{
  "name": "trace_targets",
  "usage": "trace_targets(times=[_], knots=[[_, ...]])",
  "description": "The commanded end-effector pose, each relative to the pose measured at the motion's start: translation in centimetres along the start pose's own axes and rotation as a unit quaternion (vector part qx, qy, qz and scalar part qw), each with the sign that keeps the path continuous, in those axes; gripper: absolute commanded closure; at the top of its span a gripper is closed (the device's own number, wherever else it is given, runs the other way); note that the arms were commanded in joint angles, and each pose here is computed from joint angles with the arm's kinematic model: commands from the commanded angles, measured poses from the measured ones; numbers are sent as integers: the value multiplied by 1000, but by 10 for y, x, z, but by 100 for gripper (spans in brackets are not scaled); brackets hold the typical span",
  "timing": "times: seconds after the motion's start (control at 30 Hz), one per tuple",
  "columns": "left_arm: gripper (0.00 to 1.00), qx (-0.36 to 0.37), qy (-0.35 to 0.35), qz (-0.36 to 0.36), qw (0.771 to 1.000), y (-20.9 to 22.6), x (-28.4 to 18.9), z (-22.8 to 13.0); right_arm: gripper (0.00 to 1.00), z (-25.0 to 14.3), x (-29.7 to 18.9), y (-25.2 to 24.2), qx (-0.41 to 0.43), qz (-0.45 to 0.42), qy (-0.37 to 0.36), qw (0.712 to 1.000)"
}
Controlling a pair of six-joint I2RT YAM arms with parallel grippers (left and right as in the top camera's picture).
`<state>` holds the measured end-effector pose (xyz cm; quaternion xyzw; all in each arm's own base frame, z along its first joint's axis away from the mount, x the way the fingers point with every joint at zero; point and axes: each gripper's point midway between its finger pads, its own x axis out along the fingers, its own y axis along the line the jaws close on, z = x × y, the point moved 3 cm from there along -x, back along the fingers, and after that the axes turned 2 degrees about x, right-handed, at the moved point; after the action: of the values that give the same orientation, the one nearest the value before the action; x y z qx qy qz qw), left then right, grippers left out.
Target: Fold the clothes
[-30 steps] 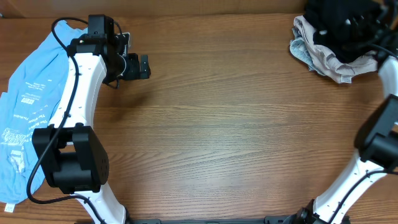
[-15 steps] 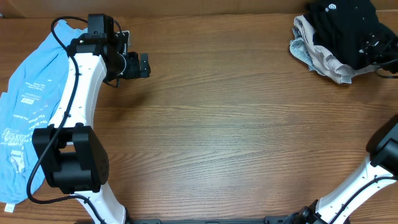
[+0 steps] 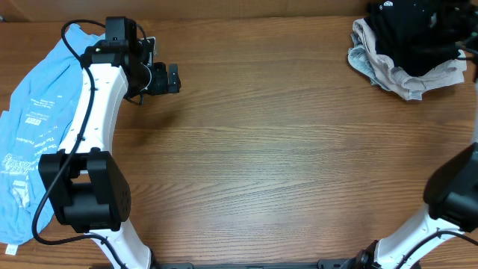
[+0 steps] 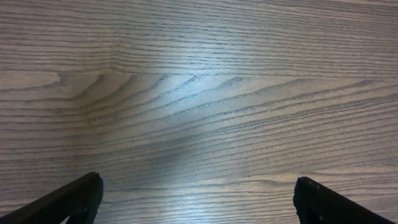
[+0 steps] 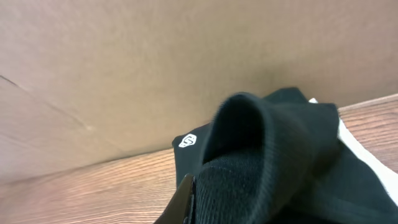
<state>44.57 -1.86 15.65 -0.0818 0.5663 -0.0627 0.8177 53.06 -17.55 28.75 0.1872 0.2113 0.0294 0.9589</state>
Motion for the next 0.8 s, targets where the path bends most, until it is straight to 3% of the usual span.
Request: trace_targets(times=[0.0, 0.27, 0.3, 0.33, 0.4, 0.43, 0.47, 0.77], knots=[[0, -7, 6, 3, 1000, 0, 4, -2, 96, -1, 8, -9, -21, -89, -1, 996], [0, -5, 4, 27, 1000, 7, 4, -2, 96, -13, 0, -34, -4, -154, 24, 988], [0, -5, 4, 28, 1000, 7, 4, -2, 92, -16, -3, -39, 1, -160, 30, 987], [0, -5, 4, 29, 1000, 7, 4, -2, 79, -19, -6, -44, 7, -165, 37, 986], [0, -5, 4, 29, 1000, 7, 4, -2, 39, -23, -12, -53, 17, -174, 48, 983], [0, -5, 4, 29, 1000, 7, 4, -2, 6, -29, -17, -61, 32, -181, 61, 981], [0, -6, 6, 33, 999, 8, 4, -2, 0, -33, -22, -65, 49, -187, 68, 979], [0, -3, -11, 43, 999, 11, 3, 4, 0, -35, -62, -69, 123, -203, 84, 968]])
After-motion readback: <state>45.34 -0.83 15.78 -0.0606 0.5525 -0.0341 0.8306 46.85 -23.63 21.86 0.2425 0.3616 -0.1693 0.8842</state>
